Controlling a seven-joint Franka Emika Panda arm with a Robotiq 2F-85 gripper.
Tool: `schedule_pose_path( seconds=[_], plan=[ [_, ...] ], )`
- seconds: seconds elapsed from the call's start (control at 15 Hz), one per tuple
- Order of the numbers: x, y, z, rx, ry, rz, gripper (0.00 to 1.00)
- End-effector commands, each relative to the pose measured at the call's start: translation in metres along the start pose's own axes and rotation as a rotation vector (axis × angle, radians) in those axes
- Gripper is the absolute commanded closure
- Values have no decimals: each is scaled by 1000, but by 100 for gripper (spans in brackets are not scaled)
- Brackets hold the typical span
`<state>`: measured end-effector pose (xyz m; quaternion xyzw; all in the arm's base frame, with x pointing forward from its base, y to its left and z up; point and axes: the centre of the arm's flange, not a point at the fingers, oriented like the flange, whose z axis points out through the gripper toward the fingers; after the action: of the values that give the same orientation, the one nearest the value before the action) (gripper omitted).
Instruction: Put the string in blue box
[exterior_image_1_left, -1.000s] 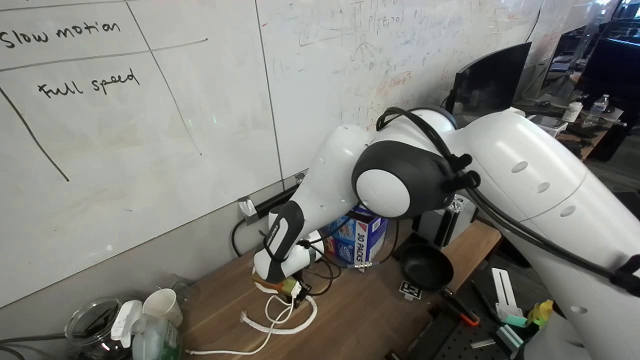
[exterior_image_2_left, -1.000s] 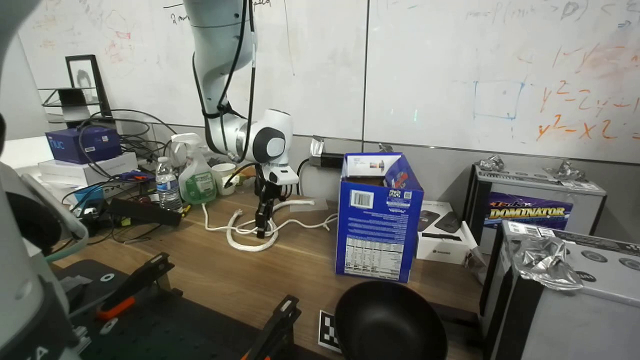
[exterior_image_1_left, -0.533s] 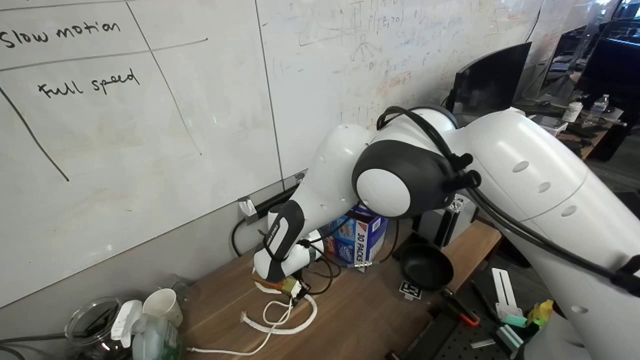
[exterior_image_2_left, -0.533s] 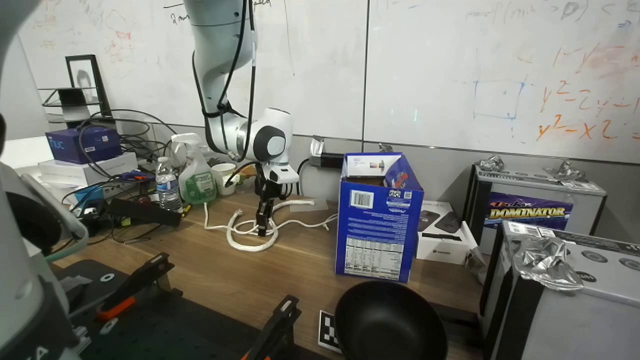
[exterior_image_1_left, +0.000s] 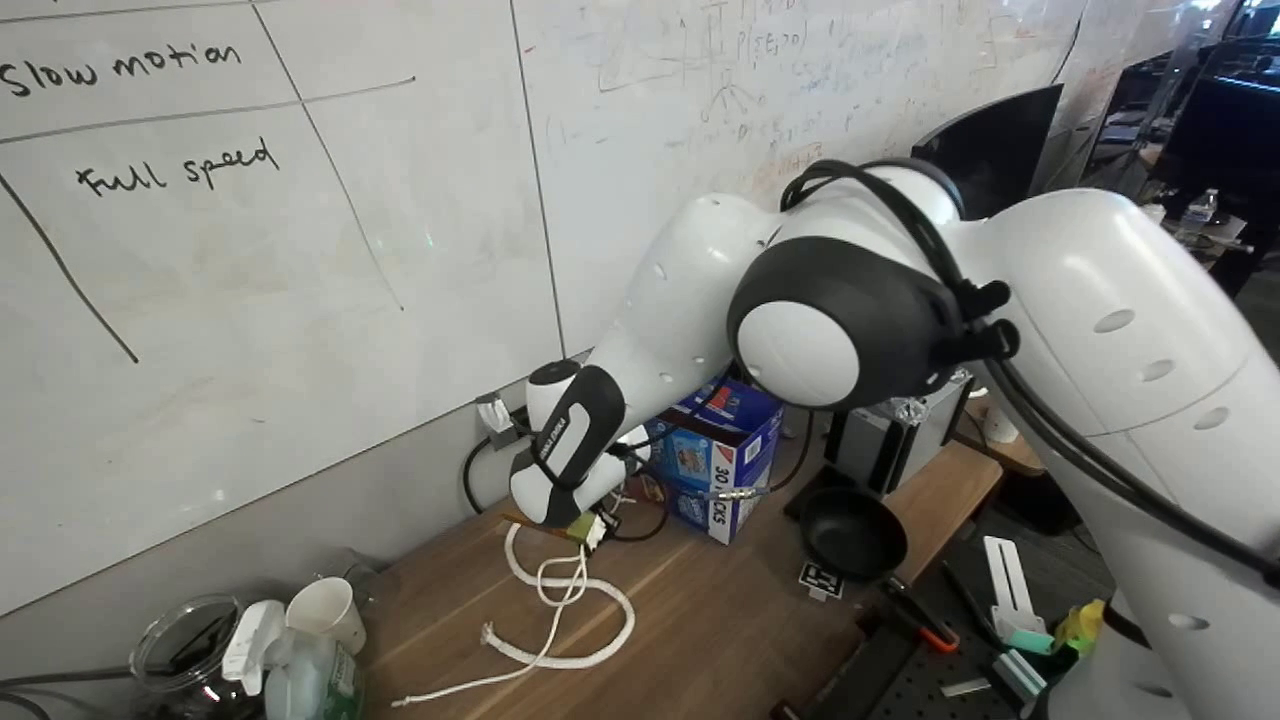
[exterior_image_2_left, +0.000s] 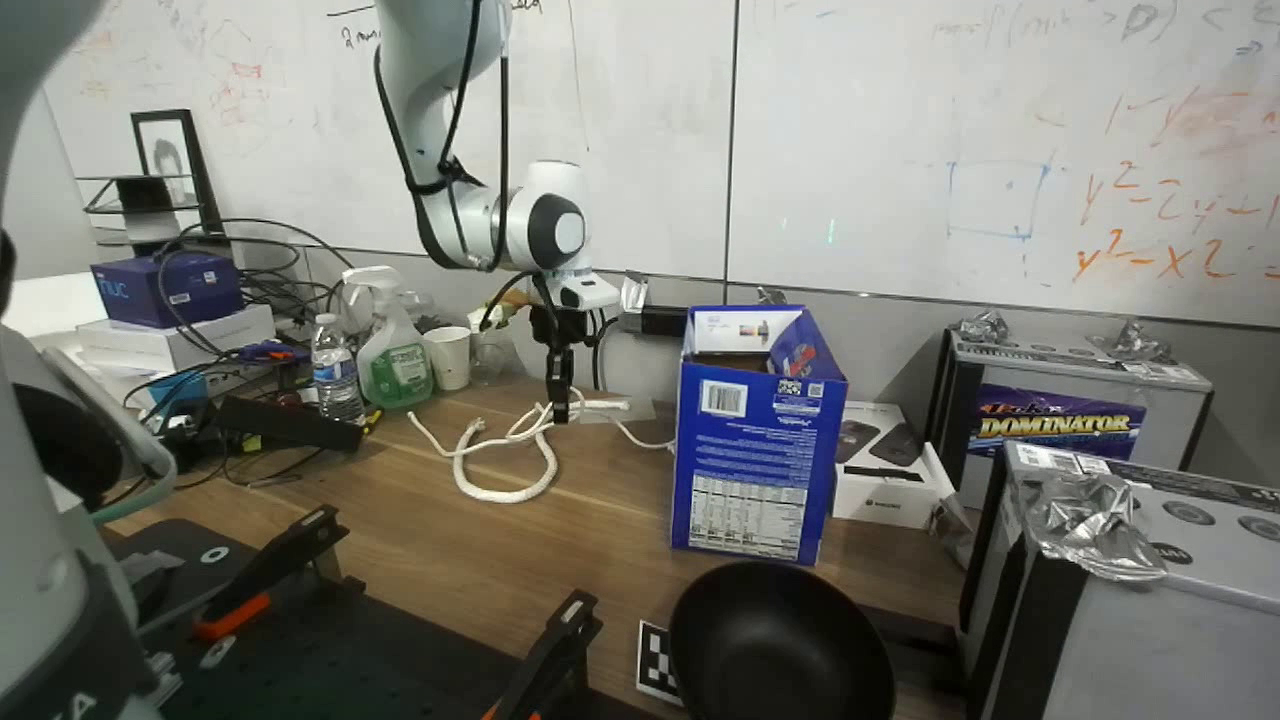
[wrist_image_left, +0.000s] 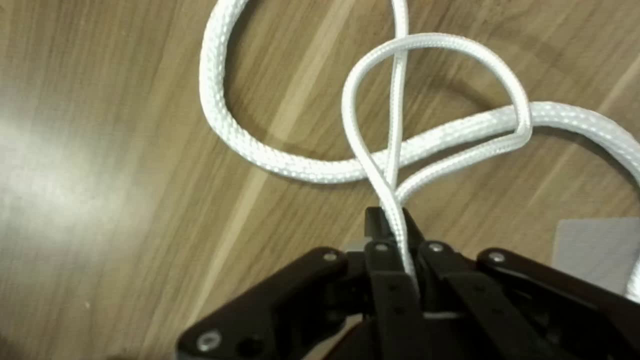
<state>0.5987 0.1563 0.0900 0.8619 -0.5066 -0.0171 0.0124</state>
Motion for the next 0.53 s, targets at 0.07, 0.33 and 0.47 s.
schedule_pose_path(
  seconds=[0.07, 0.33, 0.47],
  plan=[
    [-1, 24, -109, 72, 128, -43, 93],
    [18, 46, -183, 77, 190, -126, 94],
    [34, 63, -213, 55, 209, -165, 94]
  ],
)
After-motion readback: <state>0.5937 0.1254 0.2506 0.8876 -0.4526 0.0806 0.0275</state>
